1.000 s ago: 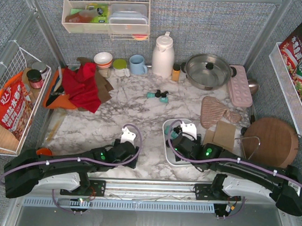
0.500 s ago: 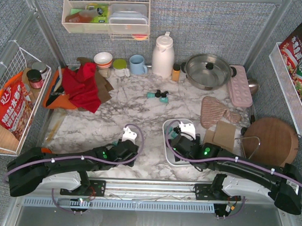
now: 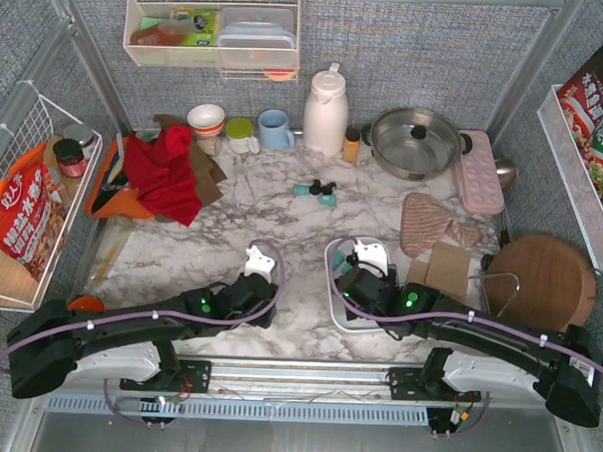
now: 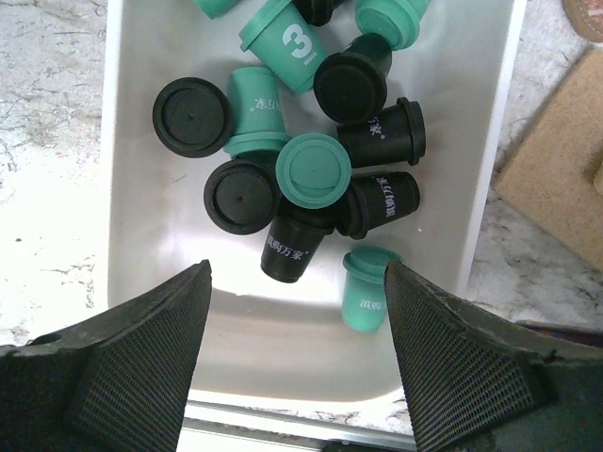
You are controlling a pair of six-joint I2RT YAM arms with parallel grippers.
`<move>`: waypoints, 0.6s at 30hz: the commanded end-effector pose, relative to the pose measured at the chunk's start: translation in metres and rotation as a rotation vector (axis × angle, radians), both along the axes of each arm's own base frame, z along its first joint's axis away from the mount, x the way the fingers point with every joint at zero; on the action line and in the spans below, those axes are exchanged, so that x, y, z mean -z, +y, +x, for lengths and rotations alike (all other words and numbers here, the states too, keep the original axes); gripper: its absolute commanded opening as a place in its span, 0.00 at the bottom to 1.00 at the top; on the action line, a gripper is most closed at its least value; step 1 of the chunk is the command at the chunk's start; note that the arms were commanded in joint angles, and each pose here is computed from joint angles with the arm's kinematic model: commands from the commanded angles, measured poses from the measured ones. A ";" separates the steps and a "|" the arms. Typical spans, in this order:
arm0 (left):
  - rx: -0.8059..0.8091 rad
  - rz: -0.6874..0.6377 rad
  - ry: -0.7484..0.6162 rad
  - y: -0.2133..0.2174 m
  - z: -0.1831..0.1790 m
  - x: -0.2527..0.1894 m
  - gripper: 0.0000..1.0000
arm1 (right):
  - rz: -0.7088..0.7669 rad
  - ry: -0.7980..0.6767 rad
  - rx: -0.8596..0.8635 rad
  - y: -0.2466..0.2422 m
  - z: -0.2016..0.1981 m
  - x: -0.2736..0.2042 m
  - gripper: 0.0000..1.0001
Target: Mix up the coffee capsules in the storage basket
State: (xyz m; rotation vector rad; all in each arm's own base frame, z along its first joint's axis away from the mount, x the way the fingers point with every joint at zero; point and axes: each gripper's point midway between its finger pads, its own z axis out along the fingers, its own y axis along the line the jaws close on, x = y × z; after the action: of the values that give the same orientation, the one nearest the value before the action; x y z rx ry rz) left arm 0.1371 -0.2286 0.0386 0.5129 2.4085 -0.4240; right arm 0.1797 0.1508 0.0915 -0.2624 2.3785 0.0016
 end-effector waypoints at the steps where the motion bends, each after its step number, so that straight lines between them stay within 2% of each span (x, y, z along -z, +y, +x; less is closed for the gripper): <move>1: -0.003 -0.091 -0.113 -0.015 0.018 -0.031 0.51 | 0.044 -0.011 -0.005 0.009 0.003 -0.006 0.78; 7: 0.074 -0.248 -0.282 -0.064 0.044 -0.097 0.51 | 0.051 -0.048 0.022 0.001 0.005 -0.016 0.78; 12: 0.222 -0.365 -0.300 -0.114 0.041 -0.126 0.51 | 0.068 -0.112 0.083 -0.019 0.004 -0.027 0.78; 18: 0.361 -0.460 -0.252 -0.155 0.023 -0.122 0.53 | 0.118 -0.217 0.159 -0.051 0.001 -0.041 0.78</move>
State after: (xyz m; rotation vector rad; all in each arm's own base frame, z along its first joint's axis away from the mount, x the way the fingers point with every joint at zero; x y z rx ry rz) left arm 0.1743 -0.3513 0.1431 0.6527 1.9927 -0.8061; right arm 0.1801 0.1251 0.1256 -0.1008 2.2307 0.0888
